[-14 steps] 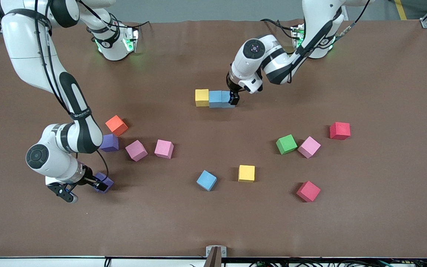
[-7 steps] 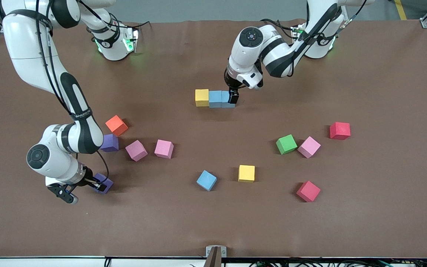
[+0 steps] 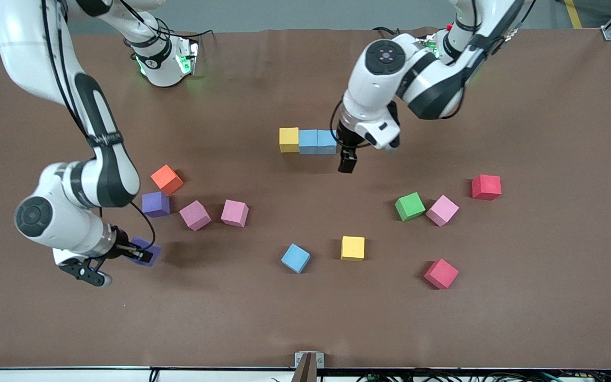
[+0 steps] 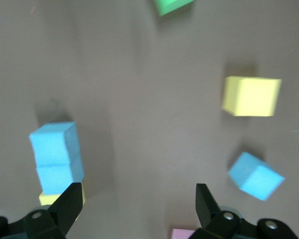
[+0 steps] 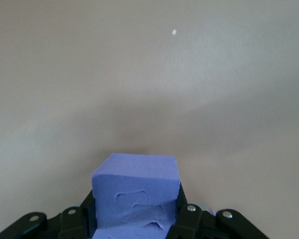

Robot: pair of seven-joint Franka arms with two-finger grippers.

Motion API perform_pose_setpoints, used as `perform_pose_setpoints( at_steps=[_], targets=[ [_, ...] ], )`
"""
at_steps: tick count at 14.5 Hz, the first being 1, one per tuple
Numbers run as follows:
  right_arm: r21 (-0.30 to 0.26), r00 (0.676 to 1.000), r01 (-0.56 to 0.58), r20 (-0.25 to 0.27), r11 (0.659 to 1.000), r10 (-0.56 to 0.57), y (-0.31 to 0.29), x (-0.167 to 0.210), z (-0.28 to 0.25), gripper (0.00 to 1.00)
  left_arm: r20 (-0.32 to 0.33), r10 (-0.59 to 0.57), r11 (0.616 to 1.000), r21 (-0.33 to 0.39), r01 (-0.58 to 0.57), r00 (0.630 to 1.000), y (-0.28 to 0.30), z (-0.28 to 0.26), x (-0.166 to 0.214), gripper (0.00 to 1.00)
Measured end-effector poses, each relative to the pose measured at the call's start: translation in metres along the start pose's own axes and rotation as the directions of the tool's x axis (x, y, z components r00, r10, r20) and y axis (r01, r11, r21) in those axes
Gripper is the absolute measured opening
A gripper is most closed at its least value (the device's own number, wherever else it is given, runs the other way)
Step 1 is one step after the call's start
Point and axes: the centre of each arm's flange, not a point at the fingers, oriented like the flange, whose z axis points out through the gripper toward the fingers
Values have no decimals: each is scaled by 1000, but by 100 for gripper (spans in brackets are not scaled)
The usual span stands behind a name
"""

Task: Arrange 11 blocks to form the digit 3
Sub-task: 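Lift the purple cube with the right gripper while the left gripper withdraws, then carry purple toward center with the right gripper while the left gripper reaches pink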

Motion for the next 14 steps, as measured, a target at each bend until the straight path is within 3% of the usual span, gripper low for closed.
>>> perform_pose_setpoints(
  at_steps=[5,9,14],
  targets=[
    [-1,977,183,108,983,-182,-82,-80,-50,59,-25,138,990,-11,-138,990,58,-41,74,100],
    [-8,950,282,141,959,-278,-162,-149,-34,59,-46,235,972,39,-234,971,82,-49,137,100],
    [-22,935,330,146,944,-324,-229,-216,10,59,-22,329,942,84,-326,944,91,-33,168,100]
  ],
)
